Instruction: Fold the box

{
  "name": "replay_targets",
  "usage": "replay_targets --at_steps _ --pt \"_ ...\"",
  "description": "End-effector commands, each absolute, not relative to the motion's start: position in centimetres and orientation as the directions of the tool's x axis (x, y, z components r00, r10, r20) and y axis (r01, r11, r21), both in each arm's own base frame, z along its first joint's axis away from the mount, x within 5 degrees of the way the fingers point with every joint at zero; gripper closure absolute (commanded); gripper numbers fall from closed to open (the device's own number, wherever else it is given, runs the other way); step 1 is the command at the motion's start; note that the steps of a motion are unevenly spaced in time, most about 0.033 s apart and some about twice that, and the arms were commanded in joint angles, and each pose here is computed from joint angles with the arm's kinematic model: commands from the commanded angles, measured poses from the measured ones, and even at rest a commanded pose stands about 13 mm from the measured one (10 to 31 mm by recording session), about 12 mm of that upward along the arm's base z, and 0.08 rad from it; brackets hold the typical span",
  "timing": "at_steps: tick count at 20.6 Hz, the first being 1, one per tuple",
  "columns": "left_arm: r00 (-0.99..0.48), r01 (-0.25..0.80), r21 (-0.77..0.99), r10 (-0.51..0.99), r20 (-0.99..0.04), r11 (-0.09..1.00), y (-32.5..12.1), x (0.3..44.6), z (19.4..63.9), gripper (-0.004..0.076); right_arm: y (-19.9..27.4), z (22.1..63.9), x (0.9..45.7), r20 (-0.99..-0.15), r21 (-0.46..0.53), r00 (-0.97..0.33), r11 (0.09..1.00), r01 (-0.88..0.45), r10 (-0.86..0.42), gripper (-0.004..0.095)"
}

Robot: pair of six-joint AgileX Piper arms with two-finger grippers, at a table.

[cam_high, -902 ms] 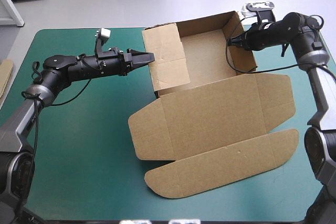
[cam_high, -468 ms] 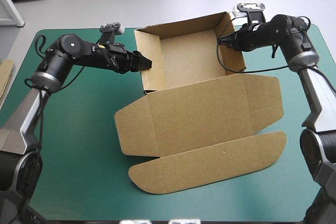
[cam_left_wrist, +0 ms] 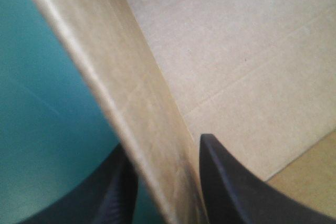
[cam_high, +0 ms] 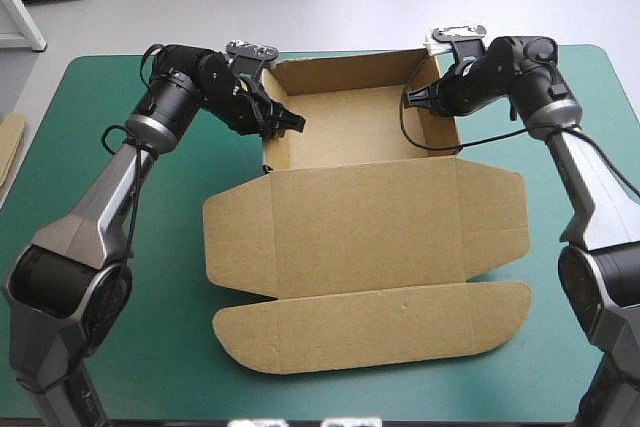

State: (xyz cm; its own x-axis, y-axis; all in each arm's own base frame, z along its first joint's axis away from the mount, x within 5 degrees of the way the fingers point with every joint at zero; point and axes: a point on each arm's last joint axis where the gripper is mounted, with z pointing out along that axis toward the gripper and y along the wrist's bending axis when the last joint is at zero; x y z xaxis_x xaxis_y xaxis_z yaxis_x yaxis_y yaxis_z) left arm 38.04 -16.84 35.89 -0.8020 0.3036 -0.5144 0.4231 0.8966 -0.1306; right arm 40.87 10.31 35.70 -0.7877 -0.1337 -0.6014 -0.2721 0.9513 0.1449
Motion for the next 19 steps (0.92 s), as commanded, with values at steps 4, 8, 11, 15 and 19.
replay_targets --at_steps 4,8,11,15,19 --pt "-0.786 0.441 -0.111 0.323 -0.527 0.891 -17.5 38.4 36.5 0.0731 12.4 37.3 39.7 -0.625 0.138 -0.766 0.943 -0.302 -0.154 0.0917" --pt "-0.796 0.432 -0.061 0.349 -0.494 0.900 -17.5 39.4 34.7 0.0732 12.4 35.6 39.9 -0.537 0.123 -0.822 0.947 -0.296 -0.187 0.0915" --pt "-0.799 0.429 -0.039 0.358 -0.484 0.903 -17.5 40.0 33.9 0.0733 12.6 33.7 40.4 -0.466 0.123 -0.861 0.948 -0.293 -0.206 0.0915" --pt "-0.805 0.413 -0.015 0.356 -0.475 0.911 -17.6 40.8 32.7 0.0732 12.5 32.4 41.3 -0.457 0.093 -0.864 0.955 -0.281 -0.209 0.0907" --pt "-0.815 0.391 -0.015 0.338 -0.471 0.920 -17.8 41.7 31.2 0.0733 12.5 30.7 42.0 -0.422 0.067 -0.881 0.961 -0.268 -0.216 0.0907"
